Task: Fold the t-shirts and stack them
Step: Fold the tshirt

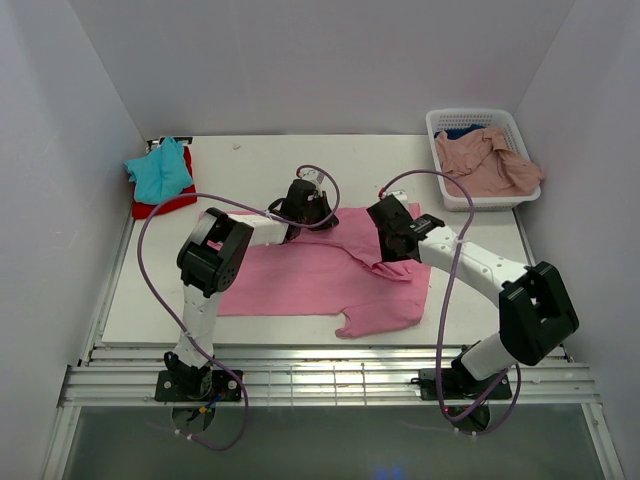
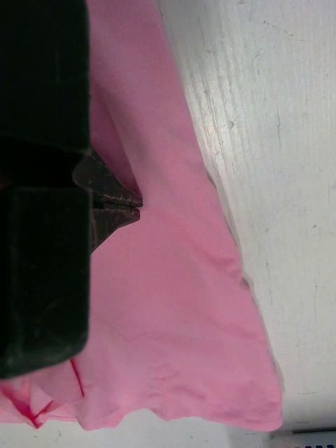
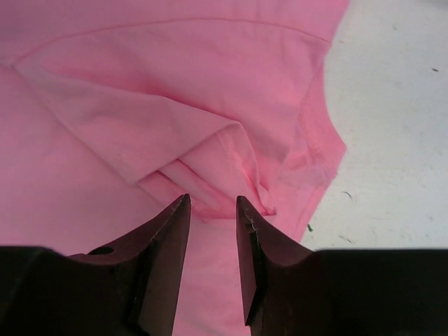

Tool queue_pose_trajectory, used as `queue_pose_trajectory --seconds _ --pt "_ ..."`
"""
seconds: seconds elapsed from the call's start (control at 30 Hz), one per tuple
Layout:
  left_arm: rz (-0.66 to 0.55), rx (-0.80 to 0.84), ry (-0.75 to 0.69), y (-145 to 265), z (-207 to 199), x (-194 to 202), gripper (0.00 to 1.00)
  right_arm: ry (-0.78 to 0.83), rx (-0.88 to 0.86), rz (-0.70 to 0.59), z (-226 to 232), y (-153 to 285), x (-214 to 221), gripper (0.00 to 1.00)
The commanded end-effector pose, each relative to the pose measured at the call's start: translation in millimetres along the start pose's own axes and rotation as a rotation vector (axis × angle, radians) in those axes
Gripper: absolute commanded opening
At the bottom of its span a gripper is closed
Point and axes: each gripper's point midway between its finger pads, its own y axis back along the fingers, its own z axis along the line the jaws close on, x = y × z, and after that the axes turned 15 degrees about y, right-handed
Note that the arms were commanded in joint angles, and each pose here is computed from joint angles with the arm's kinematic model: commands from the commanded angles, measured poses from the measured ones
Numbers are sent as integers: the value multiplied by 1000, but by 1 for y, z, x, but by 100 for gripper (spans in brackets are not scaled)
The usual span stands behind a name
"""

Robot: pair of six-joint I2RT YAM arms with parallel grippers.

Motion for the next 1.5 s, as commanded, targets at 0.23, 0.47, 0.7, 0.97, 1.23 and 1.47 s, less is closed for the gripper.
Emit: queue_pose_trajectory --seconds 0.23,0.47,0.7,0.97,1.23,1.47 --pt "44 -85 -14 10 20 14 0 -40 -301 -176 69 -25 -42 34" --pt "39 -99 -18 10 24 14 0 -35 -334 -146 81 -36 -43 33" --pt "44 -99 -16 9 25 14 0 -22 -302 -116 76 -40 -36 33" --pt "43 -96 -13 8 24 14 0 9 -292 -65 77 -47 -21 33" --pt "40 -98 -4 9 26 11 0 21 -287 -40 80 -51 -9 8" --pt "43 -88 4 8 24 11 0 57 -325 -109 90 -14 -33 8"
